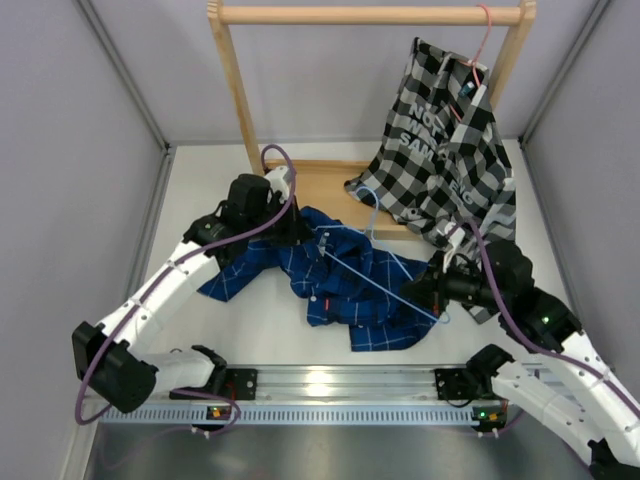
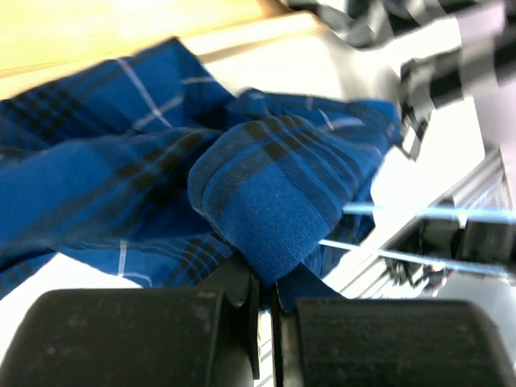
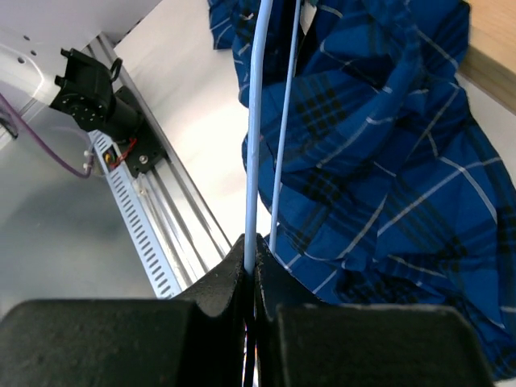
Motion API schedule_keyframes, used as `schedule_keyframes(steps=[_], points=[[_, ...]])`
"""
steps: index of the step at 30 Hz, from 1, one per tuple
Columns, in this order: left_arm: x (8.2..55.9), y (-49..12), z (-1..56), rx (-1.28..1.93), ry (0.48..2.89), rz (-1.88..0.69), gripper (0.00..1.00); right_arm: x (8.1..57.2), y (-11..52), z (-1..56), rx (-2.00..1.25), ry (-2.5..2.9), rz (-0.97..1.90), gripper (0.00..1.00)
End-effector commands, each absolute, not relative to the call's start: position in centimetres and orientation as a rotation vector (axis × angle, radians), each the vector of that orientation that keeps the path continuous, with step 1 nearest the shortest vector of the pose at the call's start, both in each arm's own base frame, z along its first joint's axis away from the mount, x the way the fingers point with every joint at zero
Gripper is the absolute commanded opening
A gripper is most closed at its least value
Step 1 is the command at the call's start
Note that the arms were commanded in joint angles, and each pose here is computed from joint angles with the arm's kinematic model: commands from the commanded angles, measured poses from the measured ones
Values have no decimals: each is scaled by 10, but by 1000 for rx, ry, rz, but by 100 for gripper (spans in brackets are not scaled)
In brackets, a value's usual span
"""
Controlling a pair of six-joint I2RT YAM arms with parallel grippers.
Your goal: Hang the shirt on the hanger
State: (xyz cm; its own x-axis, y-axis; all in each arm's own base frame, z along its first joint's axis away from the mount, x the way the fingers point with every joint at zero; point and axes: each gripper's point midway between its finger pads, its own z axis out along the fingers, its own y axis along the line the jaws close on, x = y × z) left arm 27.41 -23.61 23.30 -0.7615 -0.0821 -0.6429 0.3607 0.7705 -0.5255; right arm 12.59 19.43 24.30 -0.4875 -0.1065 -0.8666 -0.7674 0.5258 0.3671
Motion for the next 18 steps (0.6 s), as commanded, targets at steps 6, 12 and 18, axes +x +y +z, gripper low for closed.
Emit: schedule_keyframes(steps=[6,12,18], points=[[227,-231,290,456,2188,-800,0,135,246,293,-940,1620,1200,0],[216,-195,292,478,2260,-564,0,135,275,301,-1165,1485,1298,0],[214,-170,317,439,2241,-444,0,156,302,273,-1322,1528,1256,0]])
